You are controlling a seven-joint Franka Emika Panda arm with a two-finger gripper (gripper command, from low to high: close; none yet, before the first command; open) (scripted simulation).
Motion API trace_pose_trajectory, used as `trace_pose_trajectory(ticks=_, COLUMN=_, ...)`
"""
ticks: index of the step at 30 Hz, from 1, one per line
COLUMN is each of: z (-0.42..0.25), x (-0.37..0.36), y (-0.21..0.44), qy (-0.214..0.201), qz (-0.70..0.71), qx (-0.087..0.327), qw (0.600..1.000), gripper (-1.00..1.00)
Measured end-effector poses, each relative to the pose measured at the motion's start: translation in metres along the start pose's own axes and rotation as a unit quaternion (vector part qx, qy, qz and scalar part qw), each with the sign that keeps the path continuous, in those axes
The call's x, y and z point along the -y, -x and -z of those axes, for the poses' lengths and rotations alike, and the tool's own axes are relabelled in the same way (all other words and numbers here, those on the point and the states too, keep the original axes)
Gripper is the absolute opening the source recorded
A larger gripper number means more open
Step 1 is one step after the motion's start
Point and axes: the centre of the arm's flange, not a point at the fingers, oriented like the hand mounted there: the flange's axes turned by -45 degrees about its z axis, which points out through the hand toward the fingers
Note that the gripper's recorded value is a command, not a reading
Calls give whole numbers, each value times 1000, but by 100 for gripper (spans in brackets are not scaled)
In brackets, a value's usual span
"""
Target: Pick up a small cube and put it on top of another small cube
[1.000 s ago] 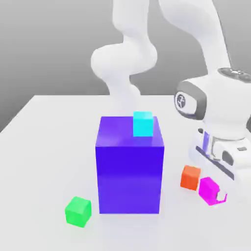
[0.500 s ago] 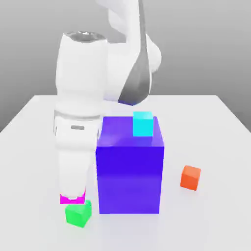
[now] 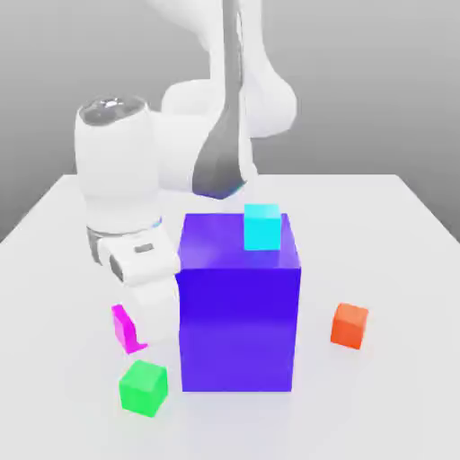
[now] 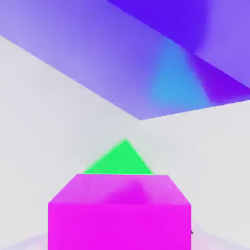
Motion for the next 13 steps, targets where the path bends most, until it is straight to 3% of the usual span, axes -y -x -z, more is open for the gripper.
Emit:
trace_pose_trajectory(ticks=10, z=-51, x=3, y=-1, qy=-2, qz=0, qx=-1, qw=1000, gripper=-100)
trace_pose_trajectory(ticks=11, z=-56, x=4, y=-2, qy=-2, qz=-1, qx=-2, qw=1000, gripper=100)
trace_pose_trajectory(ticks=13, z=-56, x=4, y=-2, qy=-2, qz=-1, qx=-2, qw=1000, gripper=100)
